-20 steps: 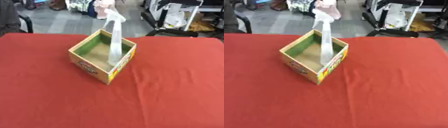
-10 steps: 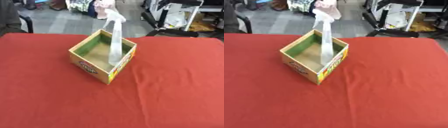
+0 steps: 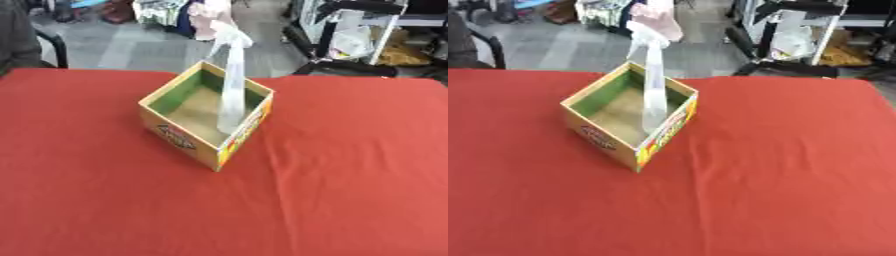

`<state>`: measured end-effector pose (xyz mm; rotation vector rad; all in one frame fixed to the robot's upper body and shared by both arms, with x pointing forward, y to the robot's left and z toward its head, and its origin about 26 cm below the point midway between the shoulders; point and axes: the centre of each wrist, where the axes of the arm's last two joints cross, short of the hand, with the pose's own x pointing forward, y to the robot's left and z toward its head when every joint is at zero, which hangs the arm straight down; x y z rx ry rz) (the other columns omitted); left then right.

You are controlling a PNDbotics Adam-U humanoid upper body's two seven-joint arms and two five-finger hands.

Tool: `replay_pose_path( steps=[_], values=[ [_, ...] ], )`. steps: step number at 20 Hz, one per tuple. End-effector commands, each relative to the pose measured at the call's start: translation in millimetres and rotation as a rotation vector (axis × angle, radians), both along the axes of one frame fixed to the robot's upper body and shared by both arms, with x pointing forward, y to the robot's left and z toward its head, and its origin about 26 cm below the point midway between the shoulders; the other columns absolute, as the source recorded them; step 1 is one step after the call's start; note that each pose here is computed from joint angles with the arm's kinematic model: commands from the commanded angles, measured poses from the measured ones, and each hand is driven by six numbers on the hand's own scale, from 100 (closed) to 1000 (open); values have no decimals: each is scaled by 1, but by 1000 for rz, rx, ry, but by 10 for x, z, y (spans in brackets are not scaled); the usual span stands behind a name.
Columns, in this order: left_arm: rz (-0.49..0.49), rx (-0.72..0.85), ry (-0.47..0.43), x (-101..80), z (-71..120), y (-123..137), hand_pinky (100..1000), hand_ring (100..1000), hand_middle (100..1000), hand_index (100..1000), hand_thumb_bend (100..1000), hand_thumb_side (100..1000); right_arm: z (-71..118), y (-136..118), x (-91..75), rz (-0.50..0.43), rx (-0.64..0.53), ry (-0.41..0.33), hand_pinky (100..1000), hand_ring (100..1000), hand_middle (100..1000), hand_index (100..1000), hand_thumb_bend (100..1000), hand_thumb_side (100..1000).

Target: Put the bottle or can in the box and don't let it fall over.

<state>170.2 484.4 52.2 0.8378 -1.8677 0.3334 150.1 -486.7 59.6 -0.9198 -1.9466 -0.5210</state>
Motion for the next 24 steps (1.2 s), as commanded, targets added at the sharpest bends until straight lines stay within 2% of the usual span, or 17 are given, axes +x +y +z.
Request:
replay_pose_path(
  steps=[1,24],
  values=[
    [-7,35,-20,27,131,31,721,1000,1000,1000,200,1000,138,-24,17,9,-44,-18,837,1000,1000,890,100,524],
    [-61,45,4,76,114,-12,721,1000,1000,1000,197,1000,94,3,37,41,-37,-3,837,1000,1000,888,100,529]
  ],
)
